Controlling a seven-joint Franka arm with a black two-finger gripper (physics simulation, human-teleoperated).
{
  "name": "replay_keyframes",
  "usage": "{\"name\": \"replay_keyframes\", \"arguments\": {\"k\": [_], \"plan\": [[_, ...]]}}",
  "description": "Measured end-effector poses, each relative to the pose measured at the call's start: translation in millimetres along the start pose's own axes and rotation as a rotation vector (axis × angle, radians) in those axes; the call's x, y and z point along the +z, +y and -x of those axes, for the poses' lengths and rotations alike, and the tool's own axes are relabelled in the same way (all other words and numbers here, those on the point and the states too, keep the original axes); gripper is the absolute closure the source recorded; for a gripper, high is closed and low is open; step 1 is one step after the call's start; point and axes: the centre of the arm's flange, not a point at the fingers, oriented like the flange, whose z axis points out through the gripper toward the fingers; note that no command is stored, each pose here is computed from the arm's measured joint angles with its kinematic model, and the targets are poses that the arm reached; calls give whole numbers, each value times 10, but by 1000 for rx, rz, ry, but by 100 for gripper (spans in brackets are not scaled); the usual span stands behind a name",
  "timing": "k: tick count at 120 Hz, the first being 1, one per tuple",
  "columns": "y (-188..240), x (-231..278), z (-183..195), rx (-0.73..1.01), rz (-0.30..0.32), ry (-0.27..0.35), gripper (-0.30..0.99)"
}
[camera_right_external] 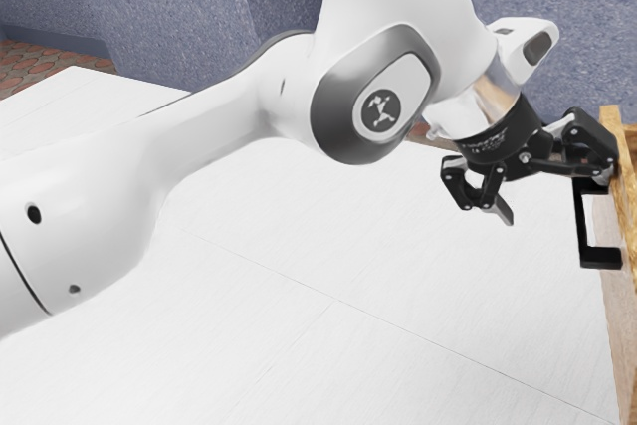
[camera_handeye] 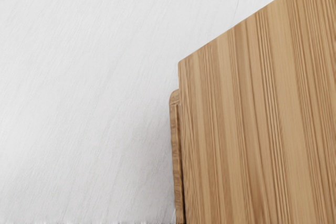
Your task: Pull the drawer handle with one arm to open the drawer
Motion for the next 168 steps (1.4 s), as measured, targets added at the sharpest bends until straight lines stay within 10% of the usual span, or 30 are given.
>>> {"name": "replay_keyframes", "arguments": {"k": [168], "plan": [[-1825, -1039, 214, -236, -42, 19, 1]]}}
